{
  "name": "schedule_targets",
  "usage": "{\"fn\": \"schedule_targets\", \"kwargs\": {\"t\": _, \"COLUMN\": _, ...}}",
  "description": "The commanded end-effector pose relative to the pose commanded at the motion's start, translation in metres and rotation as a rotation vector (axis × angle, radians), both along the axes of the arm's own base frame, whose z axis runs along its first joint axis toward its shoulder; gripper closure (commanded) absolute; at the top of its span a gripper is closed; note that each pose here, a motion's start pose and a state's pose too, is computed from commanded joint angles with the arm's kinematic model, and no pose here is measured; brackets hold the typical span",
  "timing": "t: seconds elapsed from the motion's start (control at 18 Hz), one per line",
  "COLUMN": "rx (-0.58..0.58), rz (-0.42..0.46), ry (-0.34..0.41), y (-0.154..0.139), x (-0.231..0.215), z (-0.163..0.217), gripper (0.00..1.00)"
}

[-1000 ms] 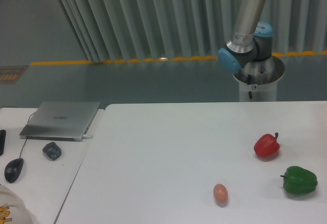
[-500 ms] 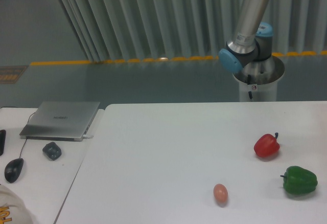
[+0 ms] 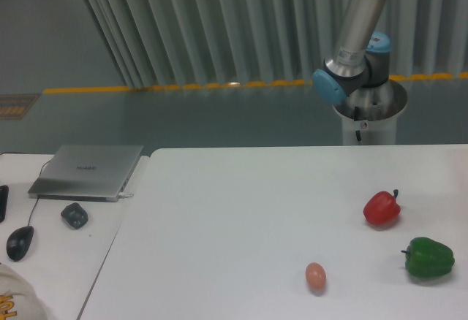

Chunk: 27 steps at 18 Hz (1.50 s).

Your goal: Place the triangular bread on the table

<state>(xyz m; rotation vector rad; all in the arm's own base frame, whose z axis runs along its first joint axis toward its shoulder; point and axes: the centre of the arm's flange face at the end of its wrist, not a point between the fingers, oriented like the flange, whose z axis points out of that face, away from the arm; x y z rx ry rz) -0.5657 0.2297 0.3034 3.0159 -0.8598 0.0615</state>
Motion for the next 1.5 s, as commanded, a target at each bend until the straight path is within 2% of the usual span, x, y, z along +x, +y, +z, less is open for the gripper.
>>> {"fn": "schedule_targets", "kwargs": {"t": 0.28, "rx": 0.007, "rz": -0.043, "ry": 0.035, "y": 0.02, "x": 0.014, "z": 0.045, "gripper": 1.0}}
{"fn": "schedule_targets", "kwargs": {"t": 0.61, "rx": 0.057, "rz": -0.042, "ry": 0.018, "y": 0.048, "x": 0.058, "z": 0.099, "gripper": 1.0}}
{"fn": "schedule_targets", "kwargs": {"t": 0.89, "rx": 0.052, "rz": 0.044, "ry": -0.003, "y": 0.126, "x": 0.117, "z": 0.091, "gripper": 1.0}}
{"fn": "schedule_targets", "kwargs": {"t": 1.06, "rx": 0.059, "rz": 0.097, "ry": 0.017, "y": 0.162, "x": 0.139, "z": 0.083, "gripper": 1.0}}
{"fn": "schedule_targets", "kwargs": {"t": 1.17, "rx": 0.057, "rz": 0.107, "ry": 0.017, "y": 0.176, "x": 0.147, "z": 0.077, "gripper": 0.98}}
{"fn": "schedule_targets", "kwargs": {"t": 1.22, "rx": 0.055, "rz": 0.113, "ry": 0.014, "y": 0.179, "x": 0.149, "z": 0.074, "gripper": 0.85}}
{"fn": "schedule_targets", "kwargs": {"t": 1.28, "rx": 0.054, "rz": 0.108, "ry": 0.012, "y": 0.183, "x": 0.152, "z": 0.072, "gripper": 0.54}}
{"fn": "schedule_targets", "kwargs": {"t": 1.33, "rx": 0.054, "rz": 0.105, "ry": 0.013, "y": 0.186, "x": 0.153, "z": 0.072, "gripper": 0.1}}
{"fn": "schedule_targets", "kwargs": {"t": 1.39, "rx": 0.053, "rz": 0.101, "ry": 0.021, "y": 0.186, "x": 0.153, "z": 0.072, "gripper": 0.0}}
{"fn": "schedule_targets", "kwargs": {"t": 1.5, "rx": 0.048, "rz": 0.094, "ry": 0.032, "y": 0.185, "x": 0.153, "z": 0.074, "gripper": 0.0}}
